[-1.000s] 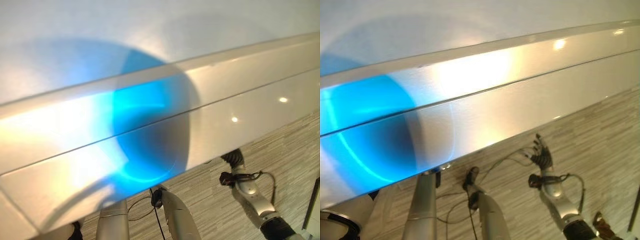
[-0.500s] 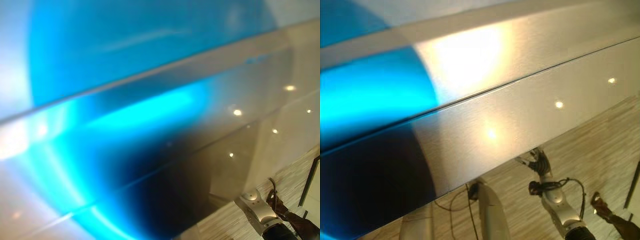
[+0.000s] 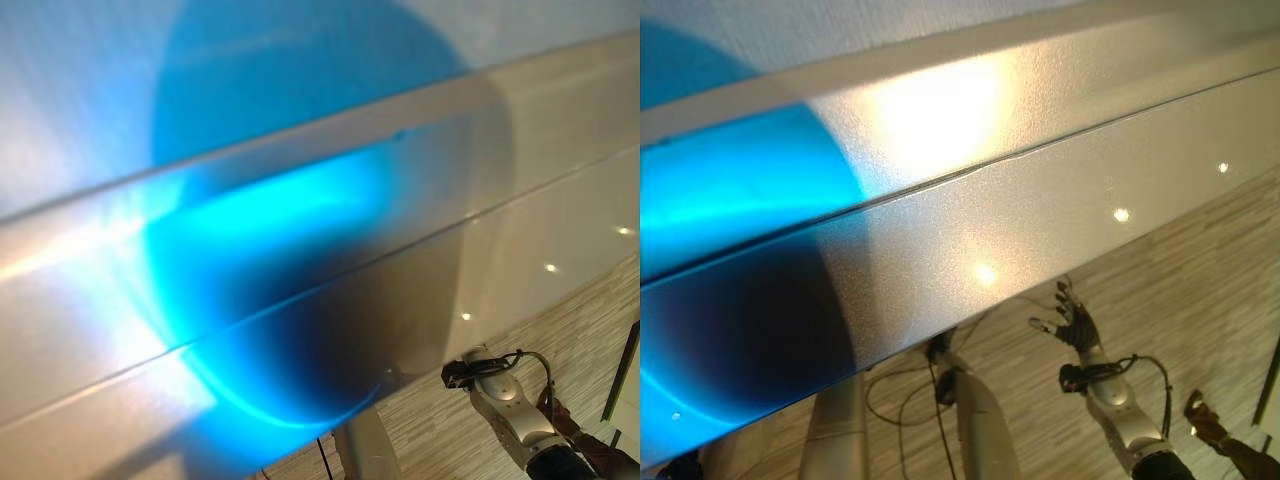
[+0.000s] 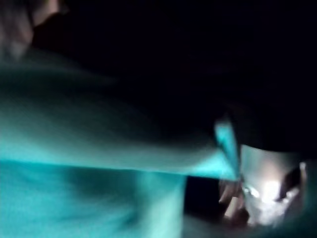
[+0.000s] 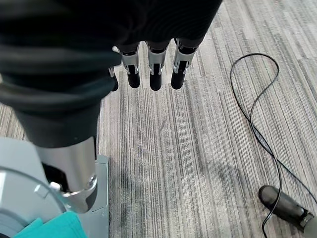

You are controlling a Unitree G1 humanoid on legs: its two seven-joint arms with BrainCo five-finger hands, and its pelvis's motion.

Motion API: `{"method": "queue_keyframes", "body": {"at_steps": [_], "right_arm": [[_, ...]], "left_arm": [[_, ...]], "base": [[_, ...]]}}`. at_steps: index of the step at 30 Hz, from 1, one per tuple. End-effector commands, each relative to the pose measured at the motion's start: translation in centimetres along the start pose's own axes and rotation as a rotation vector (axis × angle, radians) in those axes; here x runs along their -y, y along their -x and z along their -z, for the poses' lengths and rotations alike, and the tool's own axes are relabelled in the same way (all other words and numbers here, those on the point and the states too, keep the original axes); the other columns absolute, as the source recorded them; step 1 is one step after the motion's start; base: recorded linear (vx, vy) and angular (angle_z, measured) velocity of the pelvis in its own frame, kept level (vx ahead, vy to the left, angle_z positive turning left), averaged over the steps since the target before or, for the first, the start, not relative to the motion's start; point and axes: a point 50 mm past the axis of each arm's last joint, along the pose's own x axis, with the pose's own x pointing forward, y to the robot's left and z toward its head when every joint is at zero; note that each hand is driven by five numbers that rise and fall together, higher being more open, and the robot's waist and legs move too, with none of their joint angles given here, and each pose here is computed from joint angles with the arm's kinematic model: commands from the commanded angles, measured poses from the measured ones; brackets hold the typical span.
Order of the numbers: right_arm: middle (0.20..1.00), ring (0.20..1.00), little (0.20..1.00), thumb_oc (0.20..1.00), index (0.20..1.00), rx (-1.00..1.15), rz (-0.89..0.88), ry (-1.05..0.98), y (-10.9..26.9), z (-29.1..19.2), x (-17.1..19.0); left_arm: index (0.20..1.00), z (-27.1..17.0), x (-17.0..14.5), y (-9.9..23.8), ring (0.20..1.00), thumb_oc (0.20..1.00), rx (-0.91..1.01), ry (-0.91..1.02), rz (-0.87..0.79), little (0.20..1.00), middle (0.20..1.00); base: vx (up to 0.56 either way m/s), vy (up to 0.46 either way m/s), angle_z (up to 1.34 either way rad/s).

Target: Grab the laundry basket,head to the washer,open it,put in the laundry and shut it.

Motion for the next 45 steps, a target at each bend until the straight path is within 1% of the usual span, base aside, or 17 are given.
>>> {"method": "queue_keyframes", "body": {"at_steps": [1,3,6,8,11,17,20,21,25,28,30,32,33,36,39,41,45], "right_arm": [[1.000,1.000,1.000,1.000,1.000,0.171,0.063,0.034,-1.7,-3.3,1.7],[1.000,1.000,1.000,1.000,1.000,0.197,0.062,0.050,-2.0,-3.9,1.9],[1.000,1.000,1.000,1.000,1.000,0.220,0.058,0.078,-2.1,-4.4,2.1],[1.000,1.000,1.000,1.000,1.000,0.231,0.053,0.093,-2.1,-4.7,2.2],[1.000,1.000,1.000,1.000,1.000,0.194,0.060,0.127,-1.6,-3.9,2.6],[1.000,1.000,1.000,1.000,1.000,0.154,0.039,0.141,-1.0,-3.0,2.6],[1.000,1.000,1.000,1.000,1.000,0.133,0.030,0.136,-1.0,-2.5,2.5],[1.000,1.000,1.000,1.000,1.000,0.108,0.022,0.122,-0.9,-2.0,2.1],[1.000,1.000,1.000,1.000,1.000,0.072,0.018,0.114,-0.7,-1.3,2.0],[1.000,1.000,1.000,1.000,1.000,0.027,0.003,0.107,-0.5,-0.3,1.8],[1.000,1.000,1.000,1.000,1.000,0.023,-0.008,0.093,-0.5,-0.1,1.4],[1.000,1.000,1.000,1.000,1.000,0.017,-0.011,0.082,-0.6,0.2,1.0],[1.000,1.000,1.000,1.000,1.000,0.004,-0.014,0.052,-0.6,0.7,0.3],[1.000,1.000,1.000,1.000,1.000,-0.017,-0.029,0.010,-0.5,1.4,-1.0],[1.000,1.000,1.000,1.000,1.000,-0.024,-0.041,0.007,-0.5,1.7,-1.6],[1.000,1.000,1.000,1.000,1.000,-0.024,-0.043,0.019,-0.2,1.8,-1.6],[1.000,1.000,1.000,1.000,1.000,-0.050,-0.030,0.009,0.1,2.4,-1.8]], "left_arm": [[1.000,-16.3,-26.0,-5.9,1.000,1.000,0.366,-0.511,-0.824,1.000,1.000],[1.000,-16.5,-26.3,-5.9,1.000,1.000,0.364,-0.806,-0.848,1.000,1.000],[1.000,-17.3,-26.1,-5.8,1.000,1.000,0.372,-0.960,-0.879,1.000,1.000],[1.000,-17.3,-26.1,-5.9,1.000,1.000,0.360,-0.953,-0.876,1.000,1.000],[1.000,-18.5,-26.1,-5.8,1.000,1.000,0.380,-0.818,-0.882,1.000,1.000],[1.000,-19.1,-25.9,-5.7,1.000,1.000,0.392,-0.742,-0.888,1.000,1.000],[1.000,-18.3,-25.8,-5.9,1.000,1.000,0.355,-0.688,-0.866,1.000,1.000],[1.000,-17.0,-26.0,-6.2,1.000,1.000,0.288,-0.542,-0.823,1.000,1.000],[1.000,-15.5,-26.0,-6.5,1.000,1.000,0.222,-0.481,-0.776,1.000,1.000],[1.000,-15.3,-25.9,-6.6,1.000,1.000,0.226,-0.596,-0.755,1.000,1.000],[1.000,-15.6,-25.3,-6.5,1.000,1.000,0.276,-0.616,-0.765,1.000,1.000],[1.000,-15.9,-24.6,-6.3,1.000,1.000,0.324,-0.577,-0.775,1.000,1.000],[1.000,-17.0,-23.6,-5.6,1.000,1.000,0.443,-0.511,-0.816,1.000,1.000],[1.000,-16.9,-22.7,-3.6,1.000,1.000,0.588,-0.448,-0.875,1.000,1.000],[1.000,-15.2,-22.8,-2.5,1.000,1.000,0.596,-0.505,-0.935,1.000,1.000],[1.000,-13.6,-23.8,-1.2,1.000,1.000,0.596,-0.587,-0.999,1.000,1.000],[1.000,-11.6,-24.5,0.4,1.000,1.000,0.581,-0.592,-1.032,1.000,1.000]], "base": [[-0.04,-0.033,-0.01],[-0.04,-0.017,0.01],[-0.02,-0.002,0.00],[0.00,0.000,0.00],[0.00,0.000,0.00],[0.00,-0.005,0.00],[0.00,0.000,0.00],[0.00,0.000,0.00],[0.00,-0.010,0.00],[-0.01,-0.037,0.00],[-0.01,-0.055,0.02],[-0.01,-0.056,0.01],[-0.01,-0.059,0.03],[-0.02,-0.062,0.11],[-0.02,-0.040,0.03],[-0.01,-0.053,0.08],[-0.02,-0.043,0.04]]}}
